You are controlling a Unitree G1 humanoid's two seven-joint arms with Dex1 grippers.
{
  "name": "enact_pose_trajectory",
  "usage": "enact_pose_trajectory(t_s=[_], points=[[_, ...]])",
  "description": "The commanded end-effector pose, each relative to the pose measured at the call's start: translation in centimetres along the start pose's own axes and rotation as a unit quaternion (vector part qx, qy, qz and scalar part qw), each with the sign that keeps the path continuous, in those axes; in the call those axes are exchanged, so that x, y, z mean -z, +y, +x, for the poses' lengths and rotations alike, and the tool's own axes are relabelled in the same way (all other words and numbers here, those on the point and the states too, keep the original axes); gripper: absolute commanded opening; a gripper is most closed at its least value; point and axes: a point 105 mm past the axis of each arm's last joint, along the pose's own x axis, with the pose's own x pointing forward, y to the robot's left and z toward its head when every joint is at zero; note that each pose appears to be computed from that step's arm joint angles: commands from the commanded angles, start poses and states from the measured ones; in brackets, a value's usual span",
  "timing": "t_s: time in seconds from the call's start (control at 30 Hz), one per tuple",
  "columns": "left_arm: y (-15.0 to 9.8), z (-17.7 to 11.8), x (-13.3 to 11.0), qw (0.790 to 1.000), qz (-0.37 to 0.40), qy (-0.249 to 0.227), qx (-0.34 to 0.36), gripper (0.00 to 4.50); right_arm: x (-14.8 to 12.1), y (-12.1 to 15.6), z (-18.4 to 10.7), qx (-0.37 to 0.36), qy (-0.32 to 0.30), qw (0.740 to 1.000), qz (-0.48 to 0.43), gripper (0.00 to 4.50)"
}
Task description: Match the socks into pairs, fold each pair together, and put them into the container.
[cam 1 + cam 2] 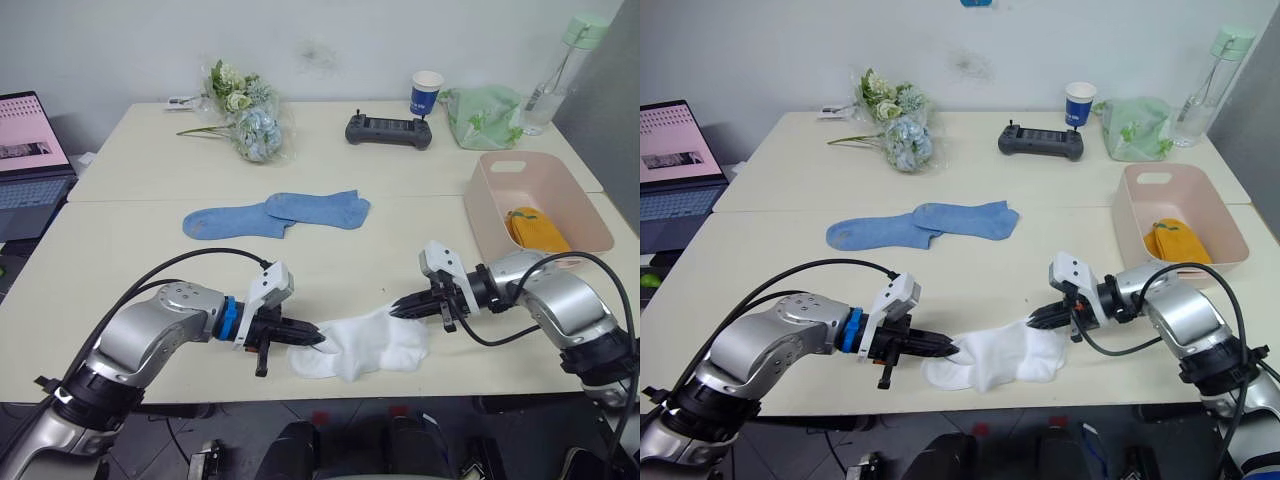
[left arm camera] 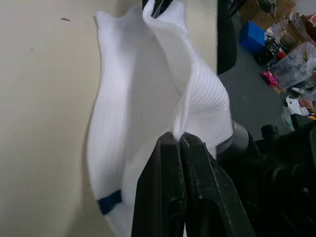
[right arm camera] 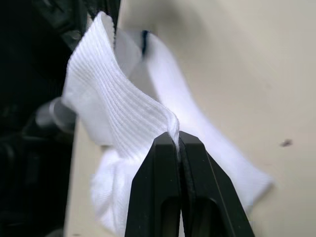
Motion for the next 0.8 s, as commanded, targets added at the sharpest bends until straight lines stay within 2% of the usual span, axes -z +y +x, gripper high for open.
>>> enact_pose_trajectory(t_s=[0.03,0.1,0.13,0.2,0.3,0.43,0.6,0.8], points=[[0.5,0.0,0.0,1.0,0.021,0.008,-0.011,0.0,-0.7,-0.8,0.2,0.015,-0.006,0.999,-0.032,0.04],[0.6,-0.1,0.1,0.999,0.034,0.009,-0.011,0.0,-0.9,-1.1,0.3,0.02,-0.012,0.999,-0.033,0.04],[0.7,-0.1,0.0,0.999,0.039,0.004,-0.014,0.0,-0.9,-1.2,0.3,0.023,-0.013,0.999,-0.035,0.25],[0.9,-0.1,-0.5,0.999,0.043,-0.013,-0.018,0.4,-0.9,-1.4,0.1,0.031,-0.015,0.999,-0.034,0.7],[1.4,-0.9,-1.3,0.998,0.042,-0.036,-0.037,1.15,-1.0,-1.9,-1.2,0.054,-0.021,0.998,-0.032,1.62],[1.1,-2.8,-1.5,0.997,0.03,-0.057,-0.047,2.33,-1.4,-2.2,-3.2,0.087,-0.036,0.995,-0.016,1.65],[0.2,-3.5,0.1,0.997,0.036,-0.039,-0.053,2.33,-0.1,-0.8,-4.1,0.092,-0.027,0.995,0.008,1.65],[1.2,-1.7,0.9,0.993,0.087,-0.027,-0.08,2.33,1.6,-0.2,-3.7,0.1,-0.013,0.994,0.029,1.65]])
